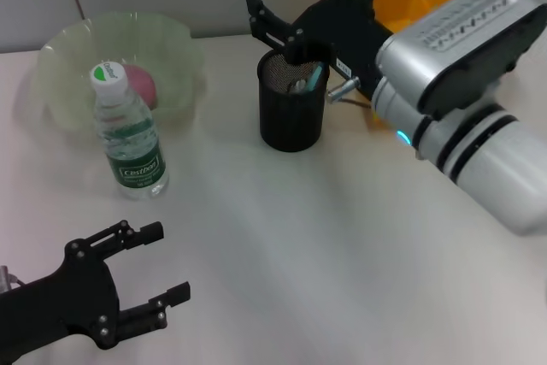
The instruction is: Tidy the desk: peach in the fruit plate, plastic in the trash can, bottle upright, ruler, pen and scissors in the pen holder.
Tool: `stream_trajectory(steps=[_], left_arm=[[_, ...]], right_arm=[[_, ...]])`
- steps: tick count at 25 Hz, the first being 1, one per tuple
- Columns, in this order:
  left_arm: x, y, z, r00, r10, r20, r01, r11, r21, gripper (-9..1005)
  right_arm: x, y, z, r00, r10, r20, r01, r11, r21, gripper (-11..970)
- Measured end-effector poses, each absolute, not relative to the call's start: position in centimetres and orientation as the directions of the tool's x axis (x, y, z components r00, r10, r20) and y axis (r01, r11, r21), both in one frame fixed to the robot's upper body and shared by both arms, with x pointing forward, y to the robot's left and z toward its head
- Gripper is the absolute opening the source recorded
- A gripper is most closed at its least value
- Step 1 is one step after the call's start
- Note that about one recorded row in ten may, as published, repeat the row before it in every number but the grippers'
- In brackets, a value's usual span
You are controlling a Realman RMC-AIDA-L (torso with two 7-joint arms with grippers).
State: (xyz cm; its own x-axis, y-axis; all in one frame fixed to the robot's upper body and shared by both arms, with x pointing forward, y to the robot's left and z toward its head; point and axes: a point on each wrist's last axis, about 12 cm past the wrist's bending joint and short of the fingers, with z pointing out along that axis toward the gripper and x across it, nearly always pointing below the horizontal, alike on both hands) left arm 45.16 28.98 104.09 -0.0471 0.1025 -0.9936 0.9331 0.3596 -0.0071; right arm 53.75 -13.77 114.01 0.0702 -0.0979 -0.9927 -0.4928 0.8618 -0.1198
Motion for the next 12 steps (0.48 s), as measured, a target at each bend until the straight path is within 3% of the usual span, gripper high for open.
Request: stream_trajectory(steps=[6,12], left_arm=[[45.2,29.3,104.2,-0.04,0.098,-0.994,0.925,0.38,0.0,784],[45.1,29.7,104.3,-0.039,0.093,-0.995,0.918,0.396,0.001,784]], right_arm=[[52.4,-12.7,114.5,-0.075,-0.149,-0.986,-0.579,0.812,-0.079,826],[51.3,-11.7,115.1,-0.1,-0.206,-0.973,-0.634,0.767,-0.097,824]])
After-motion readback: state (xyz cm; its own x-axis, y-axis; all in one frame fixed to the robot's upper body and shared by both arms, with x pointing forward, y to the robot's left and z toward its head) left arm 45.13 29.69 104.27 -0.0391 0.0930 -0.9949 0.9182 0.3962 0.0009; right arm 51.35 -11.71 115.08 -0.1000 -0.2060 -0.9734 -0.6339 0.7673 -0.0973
